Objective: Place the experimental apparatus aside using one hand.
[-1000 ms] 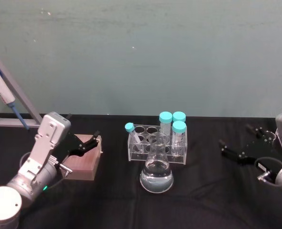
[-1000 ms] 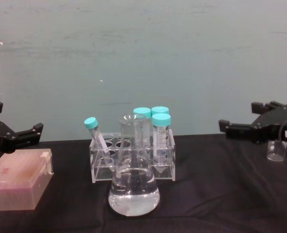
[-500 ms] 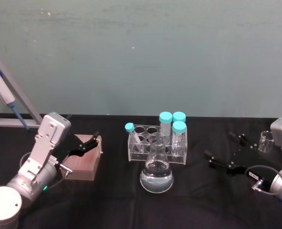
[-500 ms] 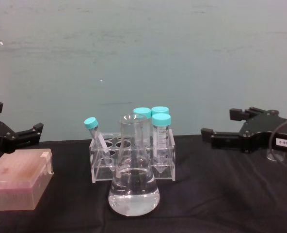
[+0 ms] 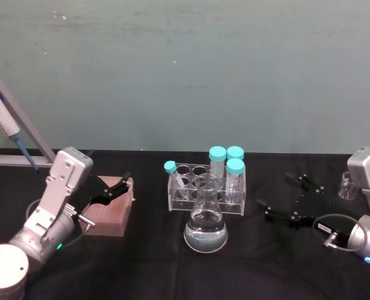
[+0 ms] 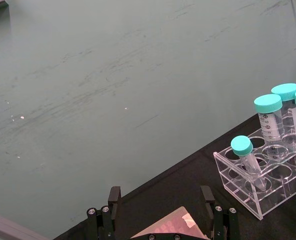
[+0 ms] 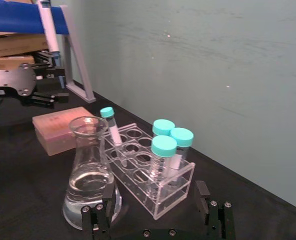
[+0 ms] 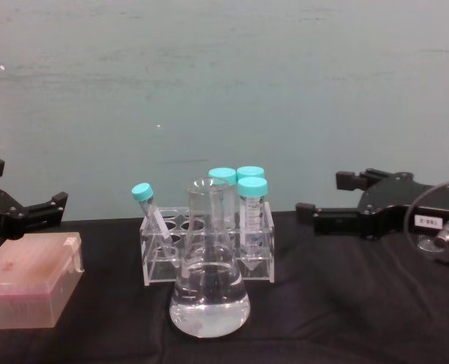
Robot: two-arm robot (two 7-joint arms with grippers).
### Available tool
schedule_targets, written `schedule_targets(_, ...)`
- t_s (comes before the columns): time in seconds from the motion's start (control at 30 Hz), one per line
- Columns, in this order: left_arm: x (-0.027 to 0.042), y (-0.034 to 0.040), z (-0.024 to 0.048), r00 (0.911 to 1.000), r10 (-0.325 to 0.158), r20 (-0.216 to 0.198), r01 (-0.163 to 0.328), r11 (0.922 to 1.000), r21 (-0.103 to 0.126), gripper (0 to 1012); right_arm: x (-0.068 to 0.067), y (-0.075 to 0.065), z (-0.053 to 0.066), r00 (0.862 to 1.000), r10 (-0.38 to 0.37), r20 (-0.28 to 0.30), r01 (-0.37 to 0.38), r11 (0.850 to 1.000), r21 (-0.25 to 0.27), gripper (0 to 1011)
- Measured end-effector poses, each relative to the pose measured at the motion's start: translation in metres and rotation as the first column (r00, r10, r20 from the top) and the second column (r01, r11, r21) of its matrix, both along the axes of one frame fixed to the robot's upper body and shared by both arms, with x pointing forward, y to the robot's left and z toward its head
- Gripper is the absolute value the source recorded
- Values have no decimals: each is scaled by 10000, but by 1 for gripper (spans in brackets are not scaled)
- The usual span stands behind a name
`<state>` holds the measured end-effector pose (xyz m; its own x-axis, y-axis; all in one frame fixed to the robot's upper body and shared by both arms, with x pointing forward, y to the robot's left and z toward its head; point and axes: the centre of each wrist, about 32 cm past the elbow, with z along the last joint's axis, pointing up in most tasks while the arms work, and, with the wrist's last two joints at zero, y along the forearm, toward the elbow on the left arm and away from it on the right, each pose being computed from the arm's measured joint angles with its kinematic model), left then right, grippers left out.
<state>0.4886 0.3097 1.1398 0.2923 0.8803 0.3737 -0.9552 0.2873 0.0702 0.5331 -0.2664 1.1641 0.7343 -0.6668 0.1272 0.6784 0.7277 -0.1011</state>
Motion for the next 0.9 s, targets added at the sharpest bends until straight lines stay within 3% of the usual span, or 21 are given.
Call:
schedule_targets(0.47, 0, 0, 0, 10000, 0, 1, 0, 10000, 0, 1000, 233, 79, -32, 9949, 956, -334, -956, 9954, 15, 1004)
schedule_targets(0.9, 0, 0, 0, 10000, 1, 0, -1, 10000, 0, 1000, 378, 176, -21, 9901, 1403, -82, -1404, 9899, -197, 1004)
